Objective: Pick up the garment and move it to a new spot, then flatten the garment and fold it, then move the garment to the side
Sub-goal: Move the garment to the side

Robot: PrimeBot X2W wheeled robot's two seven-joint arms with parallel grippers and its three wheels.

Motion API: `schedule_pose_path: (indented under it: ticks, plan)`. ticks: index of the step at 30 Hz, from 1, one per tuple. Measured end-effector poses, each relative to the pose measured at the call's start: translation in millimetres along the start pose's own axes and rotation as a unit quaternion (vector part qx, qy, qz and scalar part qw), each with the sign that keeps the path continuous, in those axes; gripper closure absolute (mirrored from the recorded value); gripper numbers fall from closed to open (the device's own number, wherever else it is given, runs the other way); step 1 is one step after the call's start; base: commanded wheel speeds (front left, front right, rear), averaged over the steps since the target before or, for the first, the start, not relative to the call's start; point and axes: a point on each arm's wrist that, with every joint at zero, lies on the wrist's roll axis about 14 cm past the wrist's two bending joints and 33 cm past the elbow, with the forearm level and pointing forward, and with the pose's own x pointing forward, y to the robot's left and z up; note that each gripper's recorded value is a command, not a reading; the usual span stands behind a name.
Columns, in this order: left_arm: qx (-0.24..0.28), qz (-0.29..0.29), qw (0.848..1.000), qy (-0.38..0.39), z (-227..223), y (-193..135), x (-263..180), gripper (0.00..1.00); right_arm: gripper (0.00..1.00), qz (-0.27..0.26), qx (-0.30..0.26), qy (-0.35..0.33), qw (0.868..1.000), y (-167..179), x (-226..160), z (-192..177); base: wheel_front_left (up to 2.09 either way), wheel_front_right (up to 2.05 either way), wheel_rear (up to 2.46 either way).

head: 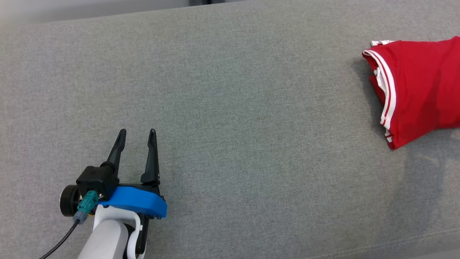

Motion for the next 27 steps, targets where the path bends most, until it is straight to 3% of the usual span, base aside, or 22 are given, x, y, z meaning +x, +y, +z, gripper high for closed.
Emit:
schedule_pose_path:
  ticks: [5,11,20,27]
  plan:
    - [-0.003,-0.002,1.0,-0.008,5.8,-2.5,-0.2,0.0,0.0,0.023,-0.002,-0.019,1.0,16.2,-2.9,7.8,0.0,0.0,0.0]
    - [-0.005,0.003,0.999,-0.034,24.7,-2.4,-6.0,0.0,0.0,0.079,0.011,-0.072,0.994,58.8,-16.2,32.8,0.0,0.0,0.0]
    - [-0.008,0.04,0.998,-0.056,43.2,17.3,-30.1,0.0,0.0,0.182,0.063,-0.108,0.975,140.8,-72.3,31.7,0.0,0.0,0.0]
    - [-0.006,0.07,0.996,-0.056,40.2,33.1,-62.7,0.0,0.0,0.233,0.095,-0.113,0.961,178.4,-124.4,14.5,0.0,0.0,0.0]
